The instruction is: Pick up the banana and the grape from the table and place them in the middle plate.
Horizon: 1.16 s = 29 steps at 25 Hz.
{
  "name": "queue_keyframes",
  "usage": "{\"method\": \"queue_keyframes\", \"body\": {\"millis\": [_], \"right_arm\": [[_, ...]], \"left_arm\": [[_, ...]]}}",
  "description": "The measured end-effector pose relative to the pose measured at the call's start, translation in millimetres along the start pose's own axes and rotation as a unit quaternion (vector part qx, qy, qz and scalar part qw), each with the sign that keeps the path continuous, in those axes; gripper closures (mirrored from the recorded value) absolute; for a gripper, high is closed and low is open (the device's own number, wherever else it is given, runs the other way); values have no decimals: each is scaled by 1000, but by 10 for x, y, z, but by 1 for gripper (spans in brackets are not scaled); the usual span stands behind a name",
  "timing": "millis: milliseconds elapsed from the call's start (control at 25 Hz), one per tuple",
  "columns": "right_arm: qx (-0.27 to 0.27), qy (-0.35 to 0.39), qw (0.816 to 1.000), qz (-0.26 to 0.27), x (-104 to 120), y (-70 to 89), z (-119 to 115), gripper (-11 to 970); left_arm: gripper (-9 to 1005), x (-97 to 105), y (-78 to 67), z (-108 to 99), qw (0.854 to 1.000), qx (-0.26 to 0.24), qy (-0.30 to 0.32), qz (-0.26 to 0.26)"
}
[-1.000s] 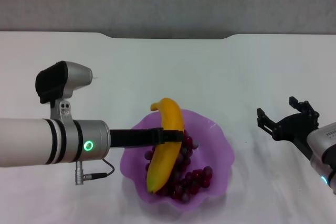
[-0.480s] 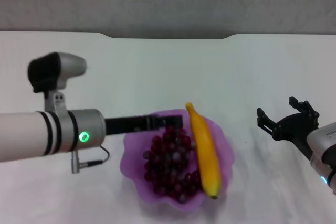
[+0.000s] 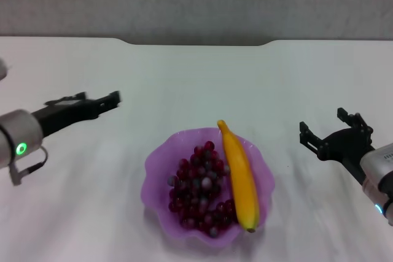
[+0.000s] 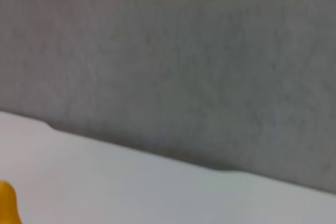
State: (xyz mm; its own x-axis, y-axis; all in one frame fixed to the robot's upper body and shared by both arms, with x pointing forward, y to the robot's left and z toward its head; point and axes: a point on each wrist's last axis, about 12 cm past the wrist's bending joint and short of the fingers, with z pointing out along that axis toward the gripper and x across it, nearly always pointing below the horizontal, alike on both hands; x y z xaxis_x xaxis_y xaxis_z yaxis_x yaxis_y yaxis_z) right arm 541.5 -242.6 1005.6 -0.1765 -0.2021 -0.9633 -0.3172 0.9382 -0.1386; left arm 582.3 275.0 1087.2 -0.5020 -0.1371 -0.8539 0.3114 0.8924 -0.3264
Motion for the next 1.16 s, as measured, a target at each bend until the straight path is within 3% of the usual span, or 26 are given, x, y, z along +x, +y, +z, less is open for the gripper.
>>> {"method": "queue_keyframes", "body": {"millis": [200, 400, 520, 640, 1160], "right_arm": [[-4, -17, 1000, -3, -29, 18, -14, 59], [-7, -22, 1000, -8, -26, 22, -27, 59], [-5, -26, 1000, -7, -34, 15, -29, 59], [-3, -28, 1000, -9, -34, 0, -33, 59], [7, -35, 999, -22, 5, -61, -82, 58]], "left_arm": [[103, 339, 190, -42, 998, -22, -43, 33], [103, 532, 318, -116, 991, -49, -110, 56], [102, 674, 466, -284, 966, -111, -192, 132], [102, 696, 498, -338, 956, -134, -203, 165], [102, 796, 578, -262, 972, -153, -153, 93]]}}
